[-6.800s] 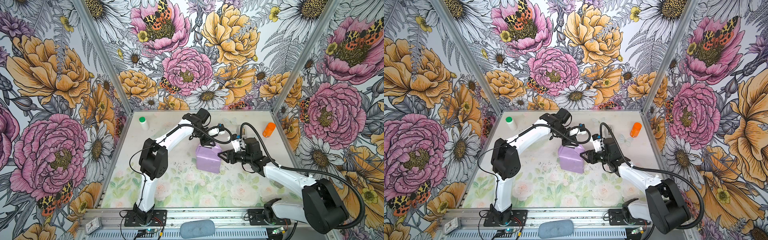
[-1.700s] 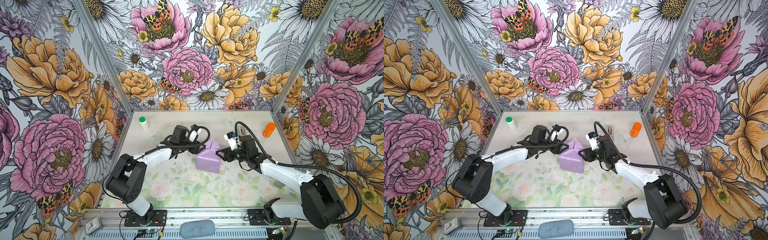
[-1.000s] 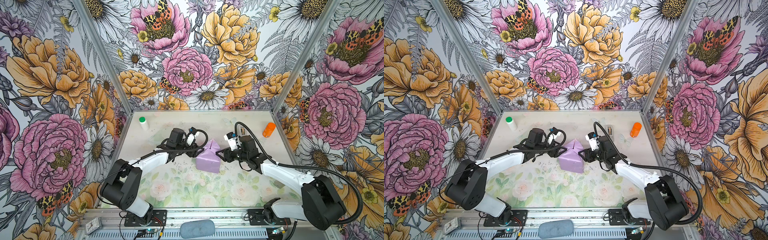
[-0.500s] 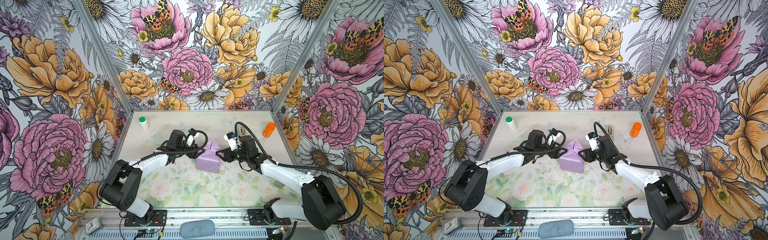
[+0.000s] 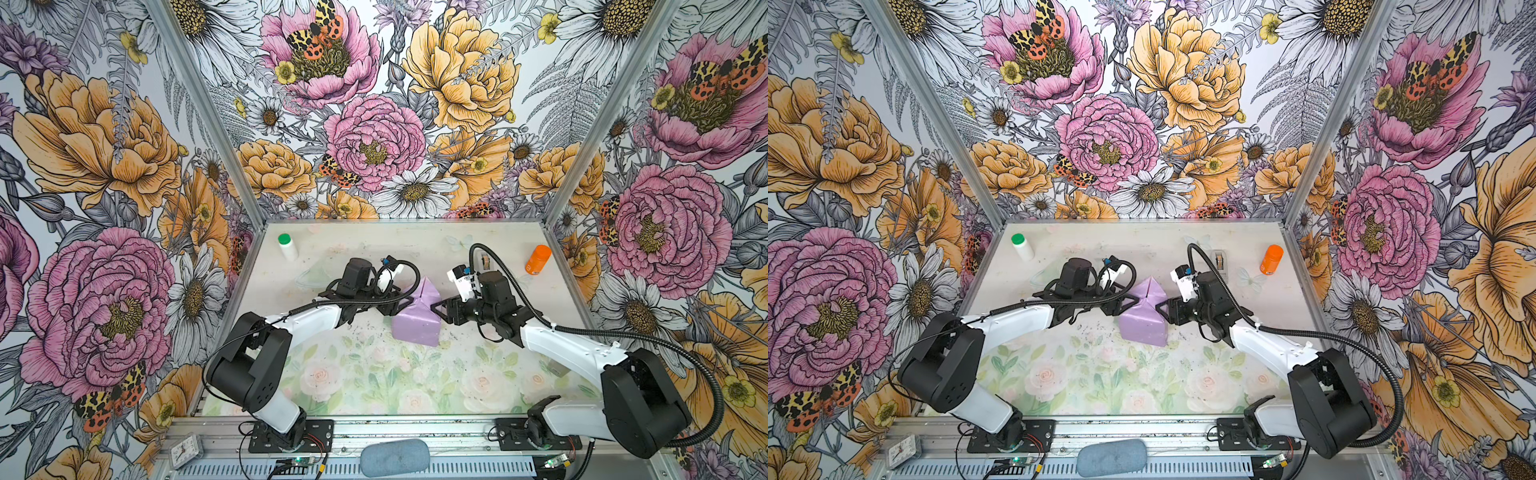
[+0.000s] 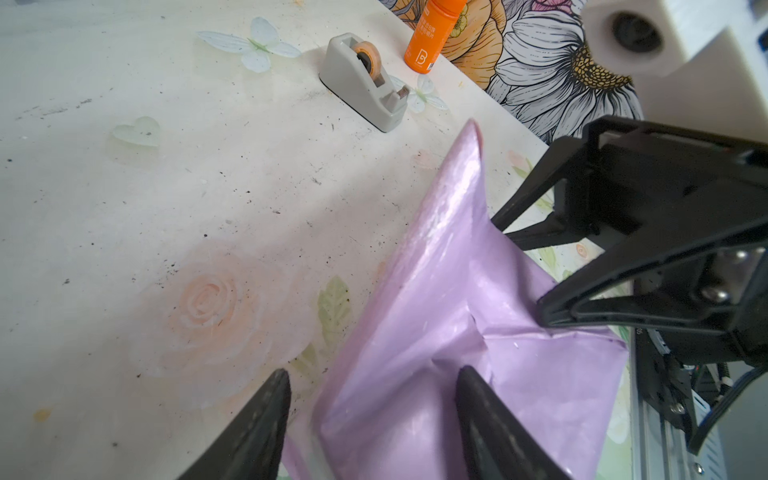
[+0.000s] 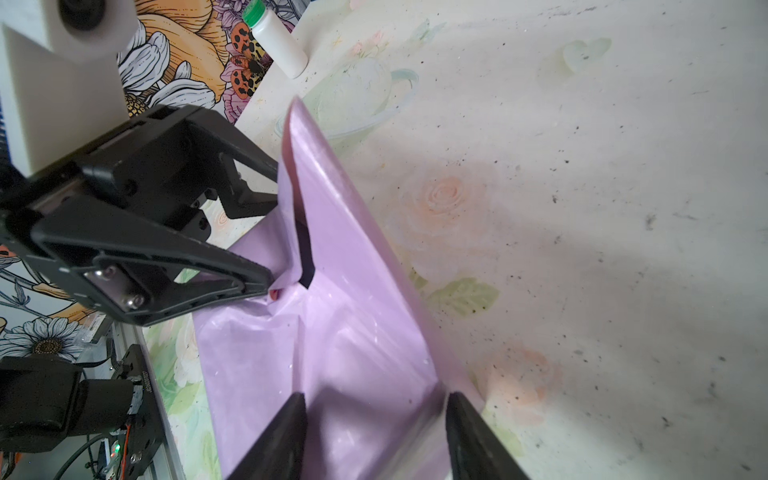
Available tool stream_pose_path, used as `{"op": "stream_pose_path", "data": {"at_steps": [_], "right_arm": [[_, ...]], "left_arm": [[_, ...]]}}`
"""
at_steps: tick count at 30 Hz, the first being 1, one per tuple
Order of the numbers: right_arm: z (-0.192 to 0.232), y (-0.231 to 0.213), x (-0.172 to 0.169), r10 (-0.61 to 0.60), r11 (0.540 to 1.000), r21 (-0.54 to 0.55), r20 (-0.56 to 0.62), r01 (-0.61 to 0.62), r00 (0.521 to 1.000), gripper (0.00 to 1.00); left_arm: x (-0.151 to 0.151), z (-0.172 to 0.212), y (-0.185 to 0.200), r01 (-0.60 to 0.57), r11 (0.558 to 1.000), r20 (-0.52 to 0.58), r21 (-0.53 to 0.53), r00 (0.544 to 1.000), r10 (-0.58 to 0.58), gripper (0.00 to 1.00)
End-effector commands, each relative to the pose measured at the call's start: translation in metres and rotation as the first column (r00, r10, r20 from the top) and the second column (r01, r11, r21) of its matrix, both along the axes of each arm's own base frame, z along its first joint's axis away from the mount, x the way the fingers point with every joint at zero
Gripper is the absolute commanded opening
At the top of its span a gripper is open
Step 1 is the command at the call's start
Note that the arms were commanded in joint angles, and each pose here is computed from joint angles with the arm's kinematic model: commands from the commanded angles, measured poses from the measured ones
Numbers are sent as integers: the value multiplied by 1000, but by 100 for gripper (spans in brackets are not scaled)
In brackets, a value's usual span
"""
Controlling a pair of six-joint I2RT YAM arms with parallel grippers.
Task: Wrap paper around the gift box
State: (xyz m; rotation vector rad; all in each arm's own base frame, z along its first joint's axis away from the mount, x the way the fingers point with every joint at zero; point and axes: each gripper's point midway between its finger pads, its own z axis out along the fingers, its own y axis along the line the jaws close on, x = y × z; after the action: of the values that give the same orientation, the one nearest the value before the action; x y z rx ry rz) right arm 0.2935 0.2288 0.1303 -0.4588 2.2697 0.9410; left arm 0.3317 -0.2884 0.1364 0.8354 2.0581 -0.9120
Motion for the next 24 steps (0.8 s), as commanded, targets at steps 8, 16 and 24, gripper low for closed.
{"op": "stream_pose_path", "data": {"at_steps": [8, 16, 24], "right_arm": [[-35, -7, -16, 12, 997, -81, -91, -20, 996, 55], [-38, -9, -18, 12, 996, -88, -93, -20, 996, 55], [-38, -9, -18, 10, 996, -89, -93, -19, 996, 55]], "left_arm": [[-3, -13, -13, 178, 983, -2, 46, 984, -178, 64], [-4, -5, -18, 281, 960, 20, -4, 959, -281, 64], [-2, -2, -25, 367, 929, 20, -53, 930, -366, 66]]}}
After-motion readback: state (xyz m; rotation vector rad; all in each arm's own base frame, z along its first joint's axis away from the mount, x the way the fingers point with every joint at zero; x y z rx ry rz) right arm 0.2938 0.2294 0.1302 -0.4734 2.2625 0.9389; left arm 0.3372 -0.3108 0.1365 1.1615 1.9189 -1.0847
